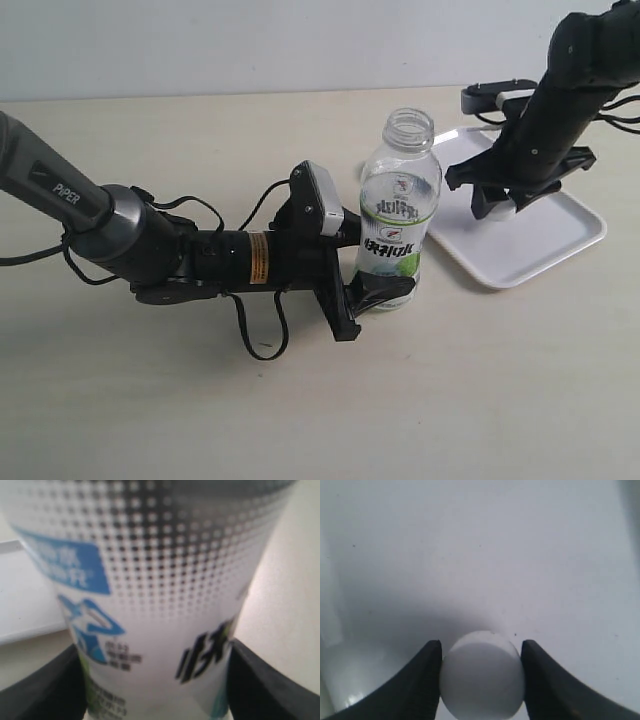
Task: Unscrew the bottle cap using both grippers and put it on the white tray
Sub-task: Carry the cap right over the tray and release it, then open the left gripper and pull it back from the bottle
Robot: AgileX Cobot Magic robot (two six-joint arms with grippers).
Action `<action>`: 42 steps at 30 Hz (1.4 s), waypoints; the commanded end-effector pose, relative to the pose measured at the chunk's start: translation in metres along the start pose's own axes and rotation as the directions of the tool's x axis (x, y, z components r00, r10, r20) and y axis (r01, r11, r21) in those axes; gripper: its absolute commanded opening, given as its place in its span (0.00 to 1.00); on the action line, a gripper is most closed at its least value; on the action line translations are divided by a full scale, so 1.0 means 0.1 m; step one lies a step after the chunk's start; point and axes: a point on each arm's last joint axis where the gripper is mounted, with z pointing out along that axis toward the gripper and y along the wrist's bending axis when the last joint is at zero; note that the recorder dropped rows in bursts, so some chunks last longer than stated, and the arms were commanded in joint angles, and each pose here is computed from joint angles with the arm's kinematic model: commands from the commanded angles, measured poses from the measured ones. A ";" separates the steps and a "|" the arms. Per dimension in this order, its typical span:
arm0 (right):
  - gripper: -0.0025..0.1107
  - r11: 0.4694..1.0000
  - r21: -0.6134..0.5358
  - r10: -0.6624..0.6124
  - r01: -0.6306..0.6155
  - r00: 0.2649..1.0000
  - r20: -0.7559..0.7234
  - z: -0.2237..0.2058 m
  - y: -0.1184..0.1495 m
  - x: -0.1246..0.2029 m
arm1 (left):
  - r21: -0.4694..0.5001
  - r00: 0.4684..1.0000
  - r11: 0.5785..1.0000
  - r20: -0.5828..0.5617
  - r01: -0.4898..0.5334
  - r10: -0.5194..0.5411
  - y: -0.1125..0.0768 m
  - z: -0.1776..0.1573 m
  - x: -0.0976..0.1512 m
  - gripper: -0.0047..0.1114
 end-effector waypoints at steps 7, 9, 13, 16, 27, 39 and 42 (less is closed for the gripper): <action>0.09 1.000 0.000 -0.023 0.023 1.000 -0.007 0.11 -0.02 0.00 | 0.015 0.998 1.000 -0.059 -0.026 0.026 -0.02 0.00 0.06 0.04; 0.21 1.000 -0.001 -0.023 0.023 1.000 -0.009 0.11 -0.02 0.00 | 0.015 0.998 1.000 -0.059 -0.026 0.026 -0.02 0.00 0.06 0.04; 0.53 1.000 -0.002 -0.022 0.021 1.000 -0.010 0.11 -0.02 0.00 | 0.015 0.998 1.000 -0.059 -0.026 0.026 -0.02 0.00 0.06 0.04; 0.63 1.000 -0.002 -0.021 0.021 1.000 -0.008 0.11 -0.02 0.00 | 0.015 0.998 1.000 -0.059 -0.026 0.026 -0.02 0.00 0.06 0.04; 0.64 1.000 0.002 -0.030 0.030 0.998 0.059 -0.24 0.00 -0.08 | 0.012 0.998 1.000 -0.059 -0.022 0.023 -0.02 0.00 0.06 0.06; 0.64 0.999 0.012 -0.041 0.040 0.990 0.133 -0.65 0.02 -0.09 | 0.005 0.998 1.000 -0.058 0.009 -0.009 -0.01 0.00 0.06 0.94; 0.64 0.999 0.012 -0.041 0.040 0.990 0.138 -0.69 0.02 -0.09 | 0.005 0.998 1.000 -0.058 0.005 -0.005 -0.01 0.00 0.06 0.94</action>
